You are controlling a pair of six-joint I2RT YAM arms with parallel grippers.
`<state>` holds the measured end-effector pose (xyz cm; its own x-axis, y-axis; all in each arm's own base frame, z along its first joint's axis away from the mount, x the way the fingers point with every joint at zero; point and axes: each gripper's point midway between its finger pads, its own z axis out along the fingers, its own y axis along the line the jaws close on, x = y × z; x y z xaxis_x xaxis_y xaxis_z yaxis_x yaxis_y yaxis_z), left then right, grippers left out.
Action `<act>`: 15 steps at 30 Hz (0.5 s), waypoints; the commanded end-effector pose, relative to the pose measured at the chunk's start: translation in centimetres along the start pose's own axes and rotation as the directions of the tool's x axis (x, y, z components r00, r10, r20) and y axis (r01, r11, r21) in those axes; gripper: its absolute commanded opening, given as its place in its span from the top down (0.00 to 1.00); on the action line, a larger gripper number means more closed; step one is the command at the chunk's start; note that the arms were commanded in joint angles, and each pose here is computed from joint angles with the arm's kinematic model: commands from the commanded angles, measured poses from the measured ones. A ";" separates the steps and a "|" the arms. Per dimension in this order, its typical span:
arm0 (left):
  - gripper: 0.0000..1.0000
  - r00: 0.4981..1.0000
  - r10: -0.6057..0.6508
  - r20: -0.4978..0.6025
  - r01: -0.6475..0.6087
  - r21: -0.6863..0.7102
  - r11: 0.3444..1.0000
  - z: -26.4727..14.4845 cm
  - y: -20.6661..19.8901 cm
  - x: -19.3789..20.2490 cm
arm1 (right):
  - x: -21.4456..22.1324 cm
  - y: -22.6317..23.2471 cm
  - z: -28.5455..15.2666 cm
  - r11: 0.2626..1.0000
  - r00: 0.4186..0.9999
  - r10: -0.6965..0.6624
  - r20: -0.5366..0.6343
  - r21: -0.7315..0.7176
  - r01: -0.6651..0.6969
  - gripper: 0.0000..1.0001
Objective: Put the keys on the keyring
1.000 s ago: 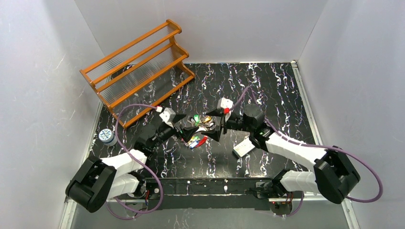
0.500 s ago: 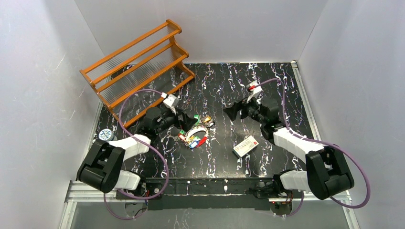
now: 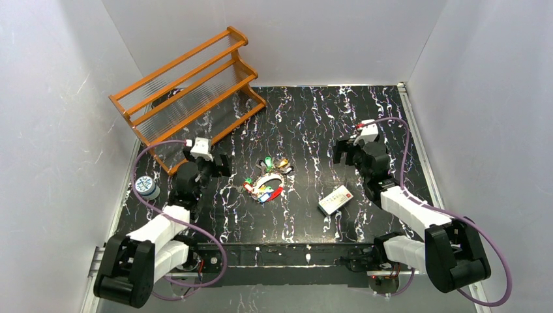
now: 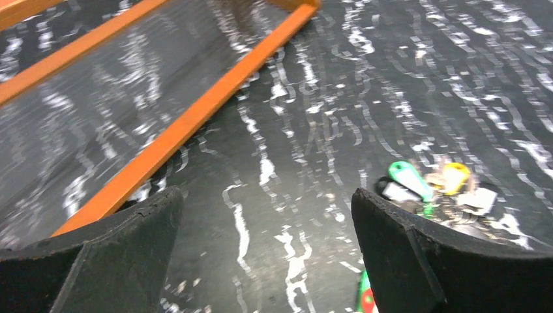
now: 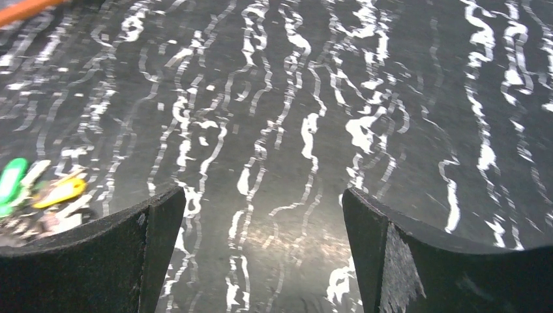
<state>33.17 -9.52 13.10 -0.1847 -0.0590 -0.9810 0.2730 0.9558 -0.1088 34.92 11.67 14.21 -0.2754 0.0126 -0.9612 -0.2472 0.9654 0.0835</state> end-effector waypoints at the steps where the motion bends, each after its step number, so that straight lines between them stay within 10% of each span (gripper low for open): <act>1: 0.02 0.995 0.094 -0.025 -0.098 -0.251 0.963 -1.9 4.9 1.2 | 0.6 -4.1 -1.2 0.976 0.997 -0.074 -0.001 0.207 0.073 0.01; 15: 0.01 0.974 0.176 -0.140 -0.211 -0.296 0.932 0.0 7.1 6.3 | 4.3 -7.4 -2.3 0.937 0.997 -0.061 0.039 0.347 0.044 0.01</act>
<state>32.57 -3.26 4.88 -0.3471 0.1295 -0.9288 0.0213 0.9913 0.1302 32.45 5.14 8.09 -0.3349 -0.0803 -0.9388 0.0069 0.9961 -0.0877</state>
